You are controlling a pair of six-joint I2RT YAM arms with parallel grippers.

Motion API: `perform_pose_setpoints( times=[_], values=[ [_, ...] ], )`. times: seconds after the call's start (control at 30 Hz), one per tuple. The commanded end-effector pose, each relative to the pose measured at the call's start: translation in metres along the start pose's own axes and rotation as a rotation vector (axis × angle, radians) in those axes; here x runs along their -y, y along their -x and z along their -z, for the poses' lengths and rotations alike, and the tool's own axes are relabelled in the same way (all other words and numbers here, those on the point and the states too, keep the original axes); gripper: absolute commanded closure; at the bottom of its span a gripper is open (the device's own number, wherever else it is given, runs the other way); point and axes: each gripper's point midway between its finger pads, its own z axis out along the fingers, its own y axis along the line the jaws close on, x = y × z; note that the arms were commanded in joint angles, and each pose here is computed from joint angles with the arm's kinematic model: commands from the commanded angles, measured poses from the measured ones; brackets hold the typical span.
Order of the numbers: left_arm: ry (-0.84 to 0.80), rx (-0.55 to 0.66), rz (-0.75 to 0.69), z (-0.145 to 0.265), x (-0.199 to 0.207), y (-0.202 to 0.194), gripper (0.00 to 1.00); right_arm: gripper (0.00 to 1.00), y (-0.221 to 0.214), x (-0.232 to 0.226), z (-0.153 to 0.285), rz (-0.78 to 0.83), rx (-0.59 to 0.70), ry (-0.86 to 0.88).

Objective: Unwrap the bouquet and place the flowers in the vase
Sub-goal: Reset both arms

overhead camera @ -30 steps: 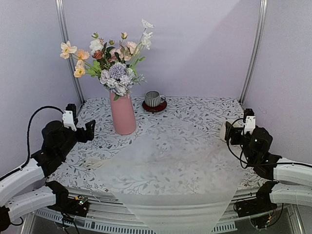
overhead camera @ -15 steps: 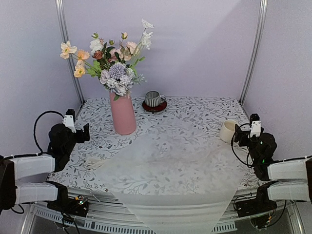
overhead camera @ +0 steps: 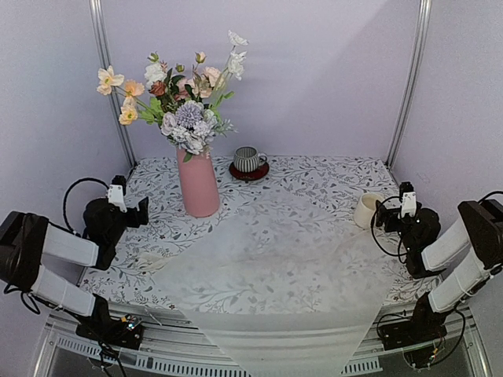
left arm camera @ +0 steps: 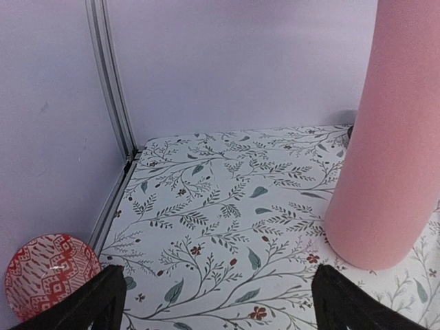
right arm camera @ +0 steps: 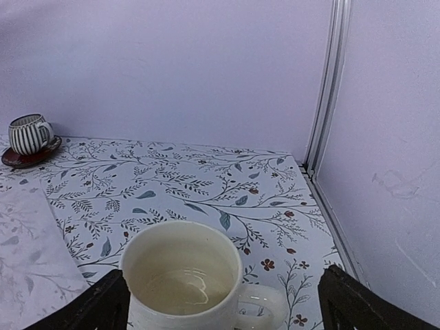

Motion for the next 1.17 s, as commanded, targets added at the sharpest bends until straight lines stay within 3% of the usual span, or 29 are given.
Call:
perform_pose_setpoints(
  times=[0.0, 0.13, 0.2, 1.13],
  values=[
    [0.006, 0.102, -0.011, -0.008, -0.006, 0.029, 0.04, 0.01, 0.021, 0.007, -0.008, -0.038, 0.077, -0.025],
    [-0.014, 0.080, -0.042, -0.017, -0.002, 0.023, 0.04, 0.01, 0.019, 0.019, -0.009, -0.075, 0.066, -0.091],
    [-0.003, 0.162, -0.056, -0.011, -0.004, 0.023, 0.02, 0.01, 0.020, 0.019, -0.009, -0.076, 0.068, -0.092],
    [0.009, 0.141, -0.018, -0.012, -0.012, 0.014, 0.02, 0.01, 0.019, 0.018, -0.011, -0.075, 0.061, -0.086]
  ],
)
